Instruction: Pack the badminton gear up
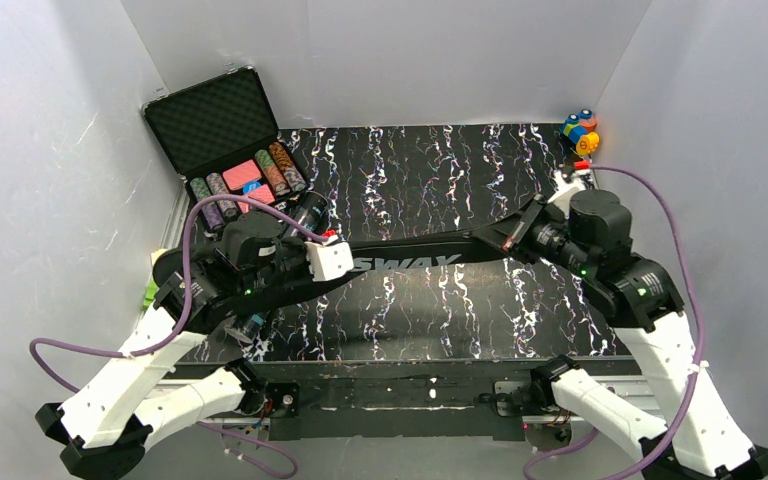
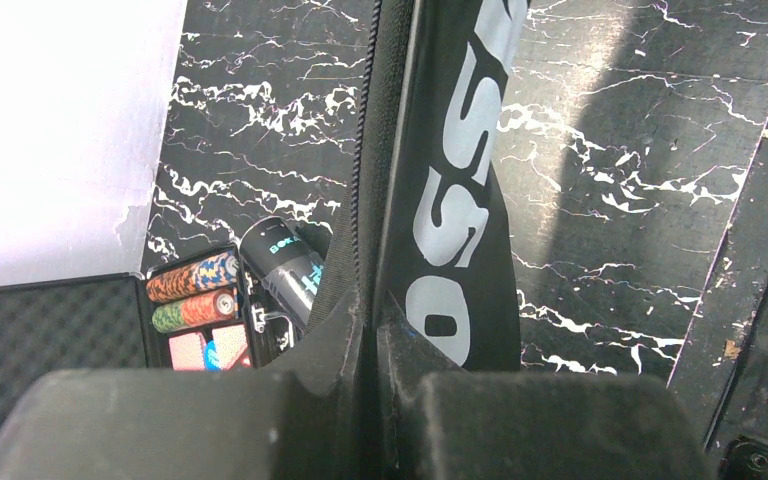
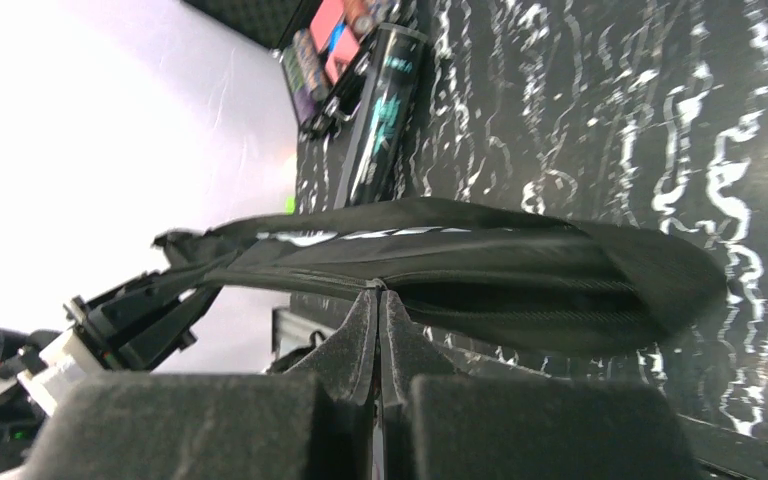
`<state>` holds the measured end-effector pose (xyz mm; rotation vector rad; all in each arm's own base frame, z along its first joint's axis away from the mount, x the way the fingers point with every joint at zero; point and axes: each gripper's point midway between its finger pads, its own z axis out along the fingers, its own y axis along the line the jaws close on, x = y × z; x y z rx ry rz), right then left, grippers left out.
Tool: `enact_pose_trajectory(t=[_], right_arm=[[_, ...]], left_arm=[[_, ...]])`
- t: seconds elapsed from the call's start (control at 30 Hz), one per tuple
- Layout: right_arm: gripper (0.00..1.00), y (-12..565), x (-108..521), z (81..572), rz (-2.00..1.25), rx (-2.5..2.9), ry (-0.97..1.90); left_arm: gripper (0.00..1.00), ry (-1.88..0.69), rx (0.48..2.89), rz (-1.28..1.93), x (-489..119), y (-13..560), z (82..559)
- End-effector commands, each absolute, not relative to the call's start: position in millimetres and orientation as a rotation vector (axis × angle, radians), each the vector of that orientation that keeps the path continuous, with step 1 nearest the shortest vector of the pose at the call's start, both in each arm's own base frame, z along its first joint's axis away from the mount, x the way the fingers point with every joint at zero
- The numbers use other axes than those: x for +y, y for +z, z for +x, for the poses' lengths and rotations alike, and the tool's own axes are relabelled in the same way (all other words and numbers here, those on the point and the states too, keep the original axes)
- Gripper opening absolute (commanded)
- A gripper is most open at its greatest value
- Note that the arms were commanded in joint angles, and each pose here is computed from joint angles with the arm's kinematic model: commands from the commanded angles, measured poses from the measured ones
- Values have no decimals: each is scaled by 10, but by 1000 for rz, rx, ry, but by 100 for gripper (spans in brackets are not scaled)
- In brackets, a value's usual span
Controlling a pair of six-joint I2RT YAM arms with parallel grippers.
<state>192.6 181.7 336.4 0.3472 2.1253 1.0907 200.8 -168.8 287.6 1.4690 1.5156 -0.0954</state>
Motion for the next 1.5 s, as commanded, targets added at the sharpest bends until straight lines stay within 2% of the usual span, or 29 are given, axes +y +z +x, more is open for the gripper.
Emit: enact_pose_trajectory(t=[0.0, 0.33, 0.8, 0.87, 0.97, 1.1, 1.2, 1.47], right_arm=[[1, 3437, 1451, 1932, 371, 2074, 942], [1, 3346, 1055, 1866, 451, 2054, 809], [1, 3012, 927, 1694, 486, 2115, 736], [9, 3042, 938, 1650, 464, 2112, 746], [33, 3217, 913, 1590, 423, 2074, 740], [58, 3534, 794, 1558, 384, 1976, 682], [67, 3617, 727, 1577, 377, 1948, 638], [71, 3817, 293, 1434, 549, 1798, 475]], left_arm=[[0, -79, 1410, 1375, -1682, 3308, 2037], [0, -82, 1409, 1380, -1681, 3324, 2027], [0, -97, 1399, 1395, -1728, 3355, 2031], [0, -109, 1395, 1405, -1759, 3358, 2033], [0, -141, 1387, 1436, -1862, 3373, 2032], [0, -168, 1358, 1513, -2059, 3347, 2016], [0, -191, 1332, 1576, -2263, 3318, 1995], [0, -263, 1215, 1731, -3114, 3319, 1895]])
